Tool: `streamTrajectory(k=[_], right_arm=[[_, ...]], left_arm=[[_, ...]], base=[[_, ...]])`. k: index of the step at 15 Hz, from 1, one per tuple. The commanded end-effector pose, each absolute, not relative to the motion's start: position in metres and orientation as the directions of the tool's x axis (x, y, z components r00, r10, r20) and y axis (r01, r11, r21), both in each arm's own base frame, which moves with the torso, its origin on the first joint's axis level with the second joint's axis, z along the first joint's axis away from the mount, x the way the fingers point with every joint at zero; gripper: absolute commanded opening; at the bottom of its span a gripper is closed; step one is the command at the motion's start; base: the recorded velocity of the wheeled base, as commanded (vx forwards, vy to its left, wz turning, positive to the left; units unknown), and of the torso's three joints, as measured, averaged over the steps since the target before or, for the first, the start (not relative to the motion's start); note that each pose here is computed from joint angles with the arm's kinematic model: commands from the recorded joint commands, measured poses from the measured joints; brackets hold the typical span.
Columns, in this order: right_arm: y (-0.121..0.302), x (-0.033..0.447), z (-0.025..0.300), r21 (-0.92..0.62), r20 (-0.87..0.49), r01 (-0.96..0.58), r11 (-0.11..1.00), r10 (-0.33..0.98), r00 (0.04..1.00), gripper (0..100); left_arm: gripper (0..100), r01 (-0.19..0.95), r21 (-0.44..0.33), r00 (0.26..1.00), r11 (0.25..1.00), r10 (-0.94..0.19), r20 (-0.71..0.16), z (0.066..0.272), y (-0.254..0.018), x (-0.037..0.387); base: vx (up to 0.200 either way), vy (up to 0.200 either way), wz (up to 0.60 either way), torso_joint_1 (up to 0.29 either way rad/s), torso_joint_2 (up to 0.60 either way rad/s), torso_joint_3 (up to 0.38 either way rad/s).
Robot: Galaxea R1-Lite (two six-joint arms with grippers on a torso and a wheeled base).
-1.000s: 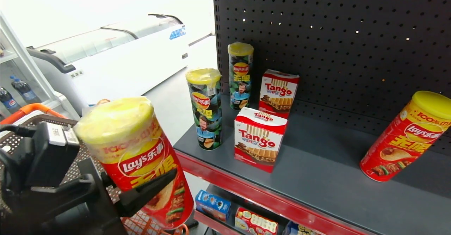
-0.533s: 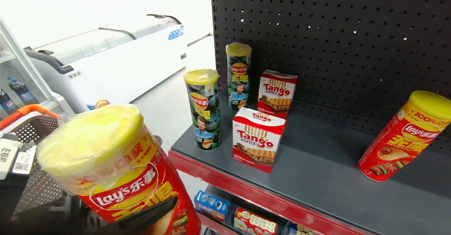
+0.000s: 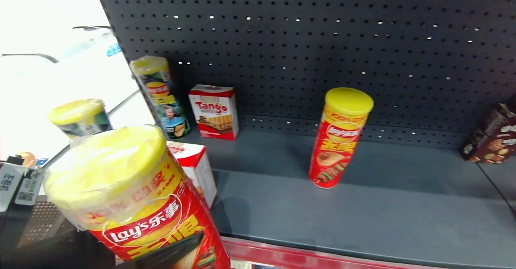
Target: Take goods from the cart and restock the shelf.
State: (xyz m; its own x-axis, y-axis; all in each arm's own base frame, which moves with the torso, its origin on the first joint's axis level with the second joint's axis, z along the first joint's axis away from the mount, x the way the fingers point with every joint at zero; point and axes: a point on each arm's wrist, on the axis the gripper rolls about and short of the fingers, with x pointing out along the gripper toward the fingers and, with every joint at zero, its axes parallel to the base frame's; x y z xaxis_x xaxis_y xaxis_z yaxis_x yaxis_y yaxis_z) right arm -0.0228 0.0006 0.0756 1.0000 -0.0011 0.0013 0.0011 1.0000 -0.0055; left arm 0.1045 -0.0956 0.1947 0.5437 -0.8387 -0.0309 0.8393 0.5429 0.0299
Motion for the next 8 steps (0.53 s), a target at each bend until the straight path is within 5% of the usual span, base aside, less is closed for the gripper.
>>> streamTrajectory(k=[1, 2, 8], right_arm=[[0.0006, -0.0227, 0.0757, -0.006, 0.000, 0.000, 1.000, 0.000, 1.000, 100], [0.0006, -0.0227, 0.0757, -0.006, 0.000, 0.000, 1.000, 0.000, 1.000, 100], [0.0006, -0.0227, 0.0757, -0.006, 0.000, 0.002, 1.000, -0.002, 1.000, 100]], left_arm=[[0, 0.838, 0.029, 0.545, 0.544, -0.838, -0.034, 0.1940, -0.0956, 0.1049], [0, 0.838, 0.029, 0.546, 0.545, -0.837, -0.034, 0.1940, -0.0955, 0.1049], [0, 0.834, 0.033, 0.552, 0.551, -0.834, -0.018, 0.1959, -0.0926, 0.1021]], base=[[0.000, 0.000, -0.60, 0.002, 0.00, 0.002], [0.000, 0.000, -0.60, 0.002, 0.00, -0.002], [0.000, 0.000, 0.00, 0.000, 0.00, 0.000]])
